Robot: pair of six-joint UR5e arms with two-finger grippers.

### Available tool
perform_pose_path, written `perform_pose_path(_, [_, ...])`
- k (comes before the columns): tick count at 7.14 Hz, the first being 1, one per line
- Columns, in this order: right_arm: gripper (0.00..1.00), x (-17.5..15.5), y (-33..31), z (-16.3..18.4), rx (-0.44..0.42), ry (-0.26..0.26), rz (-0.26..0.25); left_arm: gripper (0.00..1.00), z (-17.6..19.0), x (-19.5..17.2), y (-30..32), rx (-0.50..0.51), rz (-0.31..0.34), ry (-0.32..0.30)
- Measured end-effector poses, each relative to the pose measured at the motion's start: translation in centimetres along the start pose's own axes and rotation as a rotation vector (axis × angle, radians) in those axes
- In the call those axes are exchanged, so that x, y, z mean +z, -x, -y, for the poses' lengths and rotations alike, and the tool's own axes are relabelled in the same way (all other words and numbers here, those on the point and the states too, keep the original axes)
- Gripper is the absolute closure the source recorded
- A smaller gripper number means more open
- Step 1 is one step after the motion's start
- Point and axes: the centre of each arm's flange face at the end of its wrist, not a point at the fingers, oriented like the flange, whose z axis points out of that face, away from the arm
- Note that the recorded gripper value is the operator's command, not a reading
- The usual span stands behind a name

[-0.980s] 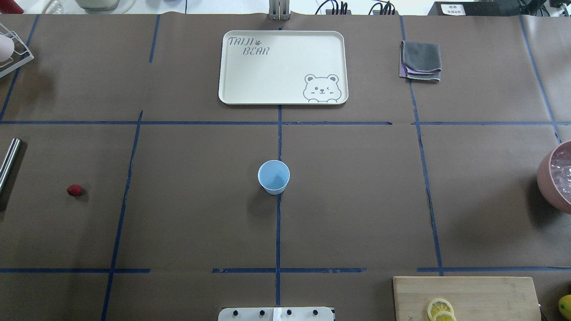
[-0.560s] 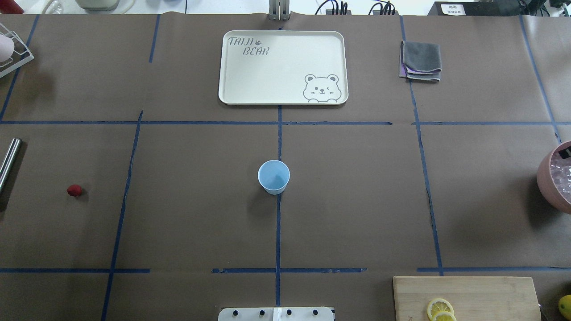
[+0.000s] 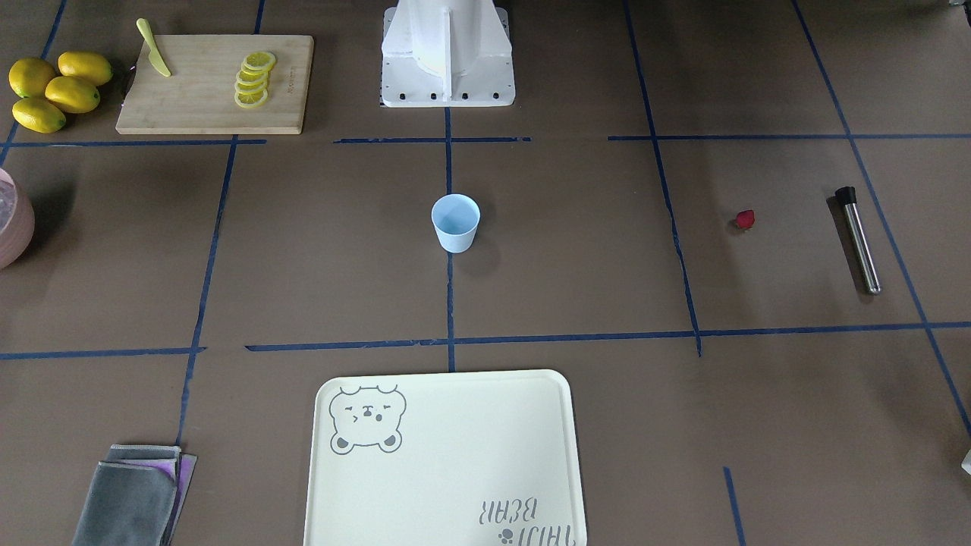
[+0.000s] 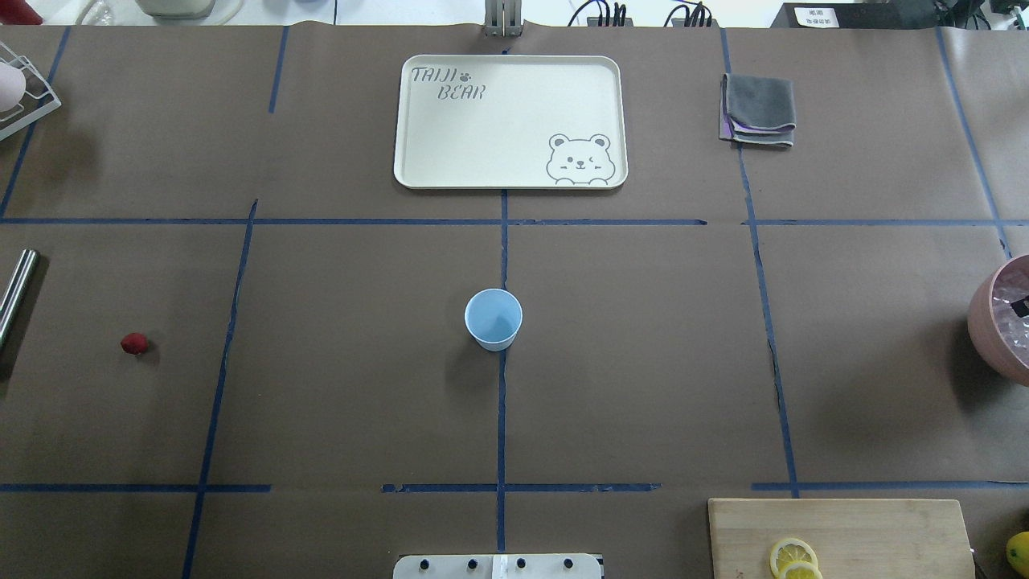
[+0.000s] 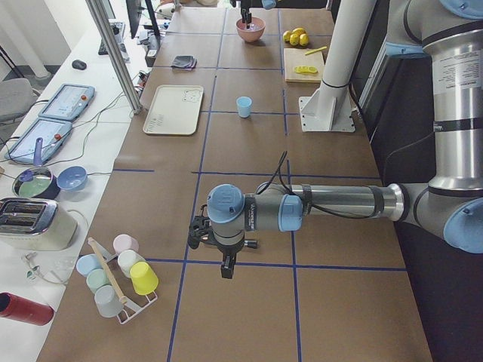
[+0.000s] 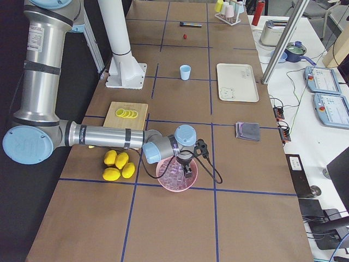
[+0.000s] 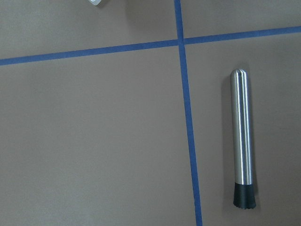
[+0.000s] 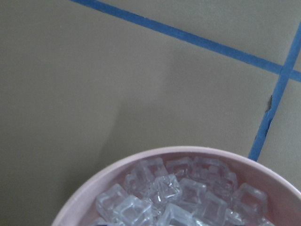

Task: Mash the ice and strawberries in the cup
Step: 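Grasp an ice cube from the pink bowl with the right gripper, then carry the ice cube with the right gripper over the light-blue cup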

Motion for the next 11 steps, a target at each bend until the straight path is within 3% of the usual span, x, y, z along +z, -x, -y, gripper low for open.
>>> perform_pose_path(1, [0.59,0.2,0.0,-0.4,0.0,0.007,0.0,0.0,0.0,0.0,0.0,0.0,0.0,0.0])
perform_pose_path(3, [0.96,0.3,0.0,-0.6,-0.003,0.01,-0.002,0.0,0.0,0.1,0.1,-0.002,0.0,0.002])
perform_pose_path(6, [0.98,-0.2,0.3,-0.2,-0.014,-0.002,-0.006,0.0,0.0,0.1,0.1,-0.003,0.0,0.003])
perform_pose_path(7, [0.98,-1.6,0.7,0.3,-0.016,-0.029,-0.008,0.0,0.0,0.2,0.2,-0.003,0.0,0.003])
perform_pose_path(11, [1.0,-11.2,6.7,6.2,0.019,-0.149,-0.014,0.0,0.1,0.0,0.0,0.001,-0.005,-0.001])
